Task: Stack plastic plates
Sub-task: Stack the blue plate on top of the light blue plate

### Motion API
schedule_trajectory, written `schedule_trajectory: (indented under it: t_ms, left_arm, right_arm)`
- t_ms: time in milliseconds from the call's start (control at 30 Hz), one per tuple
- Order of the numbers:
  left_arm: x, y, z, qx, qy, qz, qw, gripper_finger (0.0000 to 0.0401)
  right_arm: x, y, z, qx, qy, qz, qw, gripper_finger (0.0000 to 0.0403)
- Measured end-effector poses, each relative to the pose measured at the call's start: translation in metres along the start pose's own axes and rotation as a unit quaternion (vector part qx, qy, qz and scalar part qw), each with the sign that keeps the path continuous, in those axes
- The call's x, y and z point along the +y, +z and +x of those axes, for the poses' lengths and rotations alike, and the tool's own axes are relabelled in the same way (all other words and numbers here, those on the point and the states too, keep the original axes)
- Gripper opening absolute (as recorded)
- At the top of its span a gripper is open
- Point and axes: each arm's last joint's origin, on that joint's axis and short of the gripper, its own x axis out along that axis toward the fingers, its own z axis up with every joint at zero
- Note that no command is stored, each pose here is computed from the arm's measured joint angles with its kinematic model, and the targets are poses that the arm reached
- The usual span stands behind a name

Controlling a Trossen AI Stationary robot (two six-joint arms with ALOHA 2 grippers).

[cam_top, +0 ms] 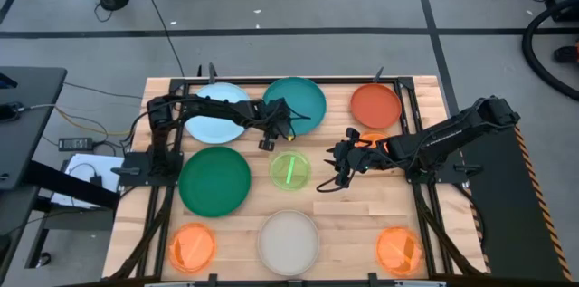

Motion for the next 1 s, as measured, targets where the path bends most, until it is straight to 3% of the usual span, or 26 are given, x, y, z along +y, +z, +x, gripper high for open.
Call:
schedule_trajectory:
  t_ms: [267, 700, 867, 1000]
  left_arm:
    - [-0.023, 0.018, -0.007, 0.016, 0.043, 0.073, 0.996, 0.0037]
    - [-0.067, 0.041, -0.025, 0.046, 0.093, 0.106, 0.989, 0.0029]
    - [-0.076, 0.045, -0.057, 0.042, 0.099, 0.058, 0.992, 0.0029]
    - [-0.076, 0.044, -0.09, 0.045, 0.138, 0.014, 0.989, 0.0026]
  right_arm:
    - [0.0, 0.0, 0.0, 0.0, 0.0, -0.001, 1.0, 0.0155]
    - [0.0, -0.001, 0.0, 0.003, -0.001, -0.003, 1.0, 0.0155]
    - [0.0, -0.001, 0.0, 0.003, -0.001, -0.002, 1.0, 0.0155]
    - [-0.001, -0.007, 0.003, -0.003, 0.001, 0.001, 1.0, 0.0155]
